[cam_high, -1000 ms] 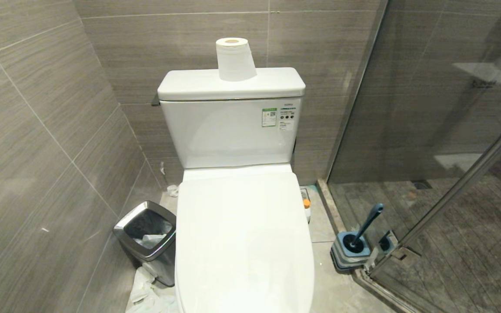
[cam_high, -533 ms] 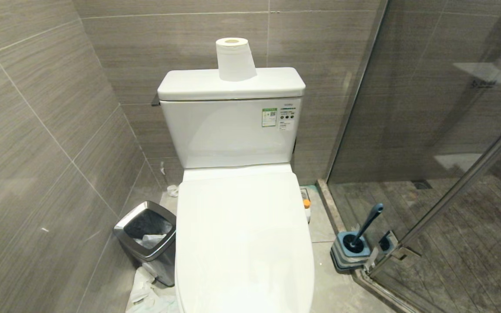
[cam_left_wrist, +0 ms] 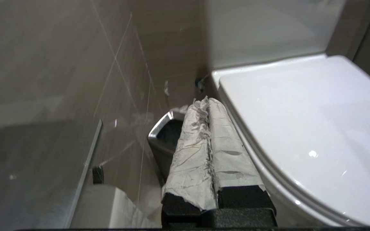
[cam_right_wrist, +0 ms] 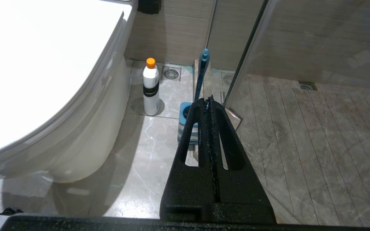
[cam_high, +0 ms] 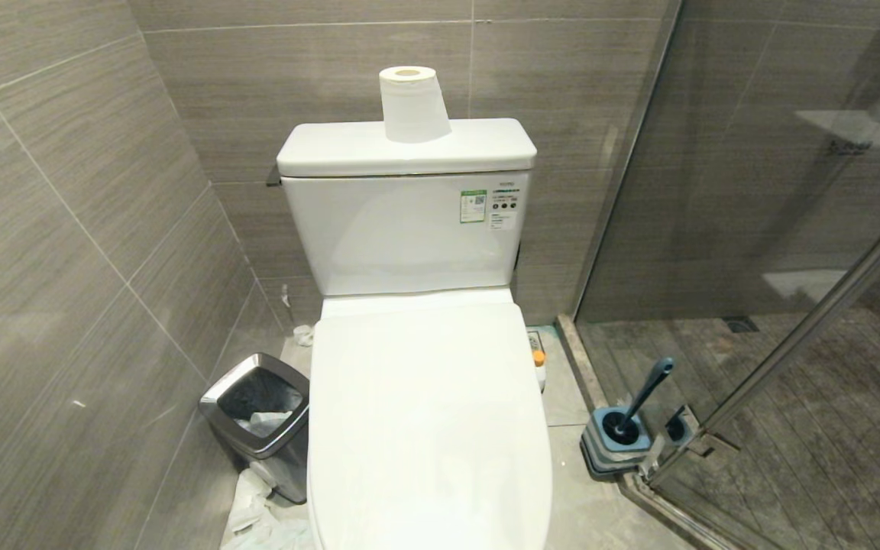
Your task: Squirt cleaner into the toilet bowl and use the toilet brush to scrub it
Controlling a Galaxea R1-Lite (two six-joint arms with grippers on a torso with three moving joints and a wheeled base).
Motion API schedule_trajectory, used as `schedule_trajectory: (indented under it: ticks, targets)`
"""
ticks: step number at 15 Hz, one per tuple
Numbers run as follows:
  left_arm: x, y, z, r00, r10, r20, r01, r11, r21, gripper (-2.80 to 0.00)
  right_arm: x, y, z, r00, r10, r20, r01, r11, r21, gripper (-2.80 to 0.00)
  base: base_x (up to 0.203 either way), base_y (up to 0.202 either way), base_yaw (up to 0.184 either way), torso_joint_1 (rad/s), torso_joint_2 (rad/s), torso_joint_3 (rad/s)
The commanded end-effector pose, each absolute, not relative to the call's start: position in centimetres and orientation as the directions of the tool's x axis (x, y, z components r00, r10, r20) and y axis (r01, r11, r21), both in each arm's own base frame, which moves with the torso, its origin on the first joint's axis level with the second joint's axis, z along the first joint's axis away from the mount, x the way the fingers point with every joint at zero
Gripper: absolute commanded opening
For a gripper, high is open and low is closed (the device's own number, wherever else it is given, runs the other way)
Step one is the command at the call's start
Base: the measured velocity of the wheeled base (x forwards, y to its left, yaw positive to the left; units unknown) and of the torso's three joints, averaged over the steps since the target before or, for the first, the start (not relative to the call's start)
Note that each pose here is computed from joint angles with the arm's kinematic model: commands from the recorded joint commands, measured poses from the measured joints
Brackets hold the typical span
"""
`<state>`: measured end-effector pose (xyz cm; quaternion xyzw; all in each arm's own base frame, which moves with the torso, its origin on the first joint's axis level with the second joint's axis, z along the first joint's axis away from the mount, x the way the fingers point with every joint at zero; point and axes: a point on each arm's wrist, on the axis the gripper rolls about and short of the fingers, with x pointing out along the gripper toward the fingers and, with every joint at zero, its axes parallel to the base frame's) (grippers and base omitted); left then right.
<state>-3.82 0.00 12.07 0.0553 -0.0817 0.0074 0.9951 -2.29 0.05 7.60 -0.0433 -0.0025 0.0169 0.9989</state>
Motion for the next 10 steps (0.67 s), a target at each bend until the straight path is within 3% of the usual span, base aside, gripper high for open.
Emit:
schedule_trajectory:
  ticks: [1, 6, 10]
  targets:
    - [-2.7, 0.0, 9.6, 0.992, 0.024, 0.127, -0.038, 0.993, 0.109, -2.8, -2.3, 0.1, 7.6, 0.999, 0.035, 0.002, -0.035, 0.996, -0.087, -2.8, 0.0, 0.0, 0.0, 0.0, 0.0, 0.0]
    - [-2.3, -0.1, 7.4, 0.999, -0.029, -0.016, 0.031, 0.991, 0.127, -2.8, -2.3, 0.1, 7.6, 0.999, 0.035, 0.003, -0.035, 0.996, -0.087, -2.8, 0.0, 0.0, 0.0, 0.0, 0.0, 0.0]
    - [-2.3, -0.1, 7.5, 0.999, -0.04, -0.02, 0.042, 0.995, 0.095, -2.8, -2.3, 0.1, 7.6, 0.999, 0.035, 0.002, -0.035, 0.996, -0.087, -2.8, 0.0, 0.0, 0.0, 0.0, 0.0, 0.0]
